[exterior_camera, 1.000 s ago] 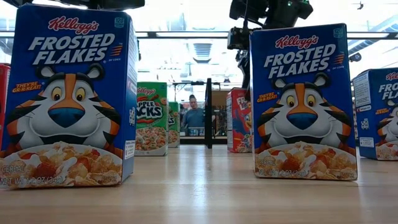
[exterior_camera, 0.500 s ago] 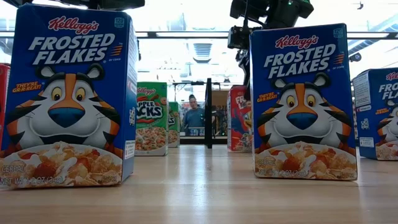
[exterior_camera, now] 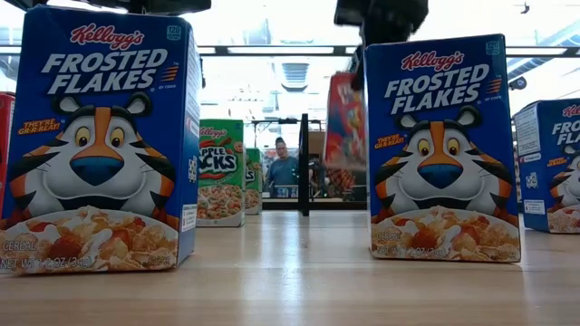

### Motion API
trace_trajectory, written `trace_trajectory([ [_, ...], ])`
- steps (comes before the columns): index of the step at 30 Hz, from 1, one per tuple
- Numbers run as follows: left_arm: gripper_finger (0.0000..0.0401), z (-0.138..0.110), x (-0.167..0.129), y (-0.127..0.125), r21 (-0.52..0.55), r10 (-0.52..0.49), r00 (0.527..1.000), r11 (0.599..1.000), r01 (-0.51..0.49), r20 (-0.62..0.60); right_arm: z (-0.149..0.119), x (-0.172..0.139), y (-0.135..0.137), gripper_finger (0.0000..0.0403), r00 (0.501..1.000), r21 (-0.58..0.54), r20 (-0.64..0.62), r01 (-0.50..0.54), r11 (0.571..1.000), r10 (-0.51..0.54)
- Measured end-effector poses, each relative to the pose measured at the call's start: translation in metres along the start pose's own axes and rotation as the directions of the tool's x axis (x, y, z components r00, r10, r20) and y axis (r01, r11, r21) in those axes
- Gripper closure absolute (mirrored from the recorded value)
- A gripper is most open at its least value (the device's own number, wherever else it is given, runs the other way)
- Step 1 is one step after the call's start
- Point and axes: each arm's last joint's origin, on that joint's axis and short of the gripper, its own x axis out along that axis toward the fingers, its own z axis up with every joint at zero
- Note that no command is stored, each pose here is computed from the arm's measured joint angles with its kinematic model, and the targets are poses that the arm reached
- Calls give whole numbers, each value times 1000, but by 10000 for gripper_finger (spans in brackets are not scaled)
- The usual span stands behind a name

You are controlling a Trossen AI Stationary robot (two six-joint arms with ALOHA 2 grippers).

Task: Stack cereal on shelf
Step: Put the right red cereal box on the shelf

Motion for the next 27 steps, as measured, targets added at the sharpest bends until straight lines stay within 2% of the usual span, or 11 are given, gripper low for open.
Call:
trace_trajectory([
  [8,401,0,0,0,0,0,1000,1000,0,0,27,-51,-9,243,998,-4,63,21,1000,-21],
  [12,401,0,0,0,0,0,1000,1000,0,0,31,-76,-23,243,989,-20,50,140,990,-139],
  [15,401,0,0,0,-3,0,1000,1000,0,0,30,-91,-37,243,966,-38,15,257,966,-256],
  [18,401,0,0,0,-3,0,1000,1000,0,0,28,-102,-56,243,946,-43,-9,322,946,-323],
  [23,401,0,0,0,-3,0,1000,1000,0,0,19,-109,-90,243,925,-79,-47,374,924,-378],
  [27,401,0,0,0,-4,0,1000,1000,0,0,9,-112,-119,243,939,-95,-54,333,938,-339],
])
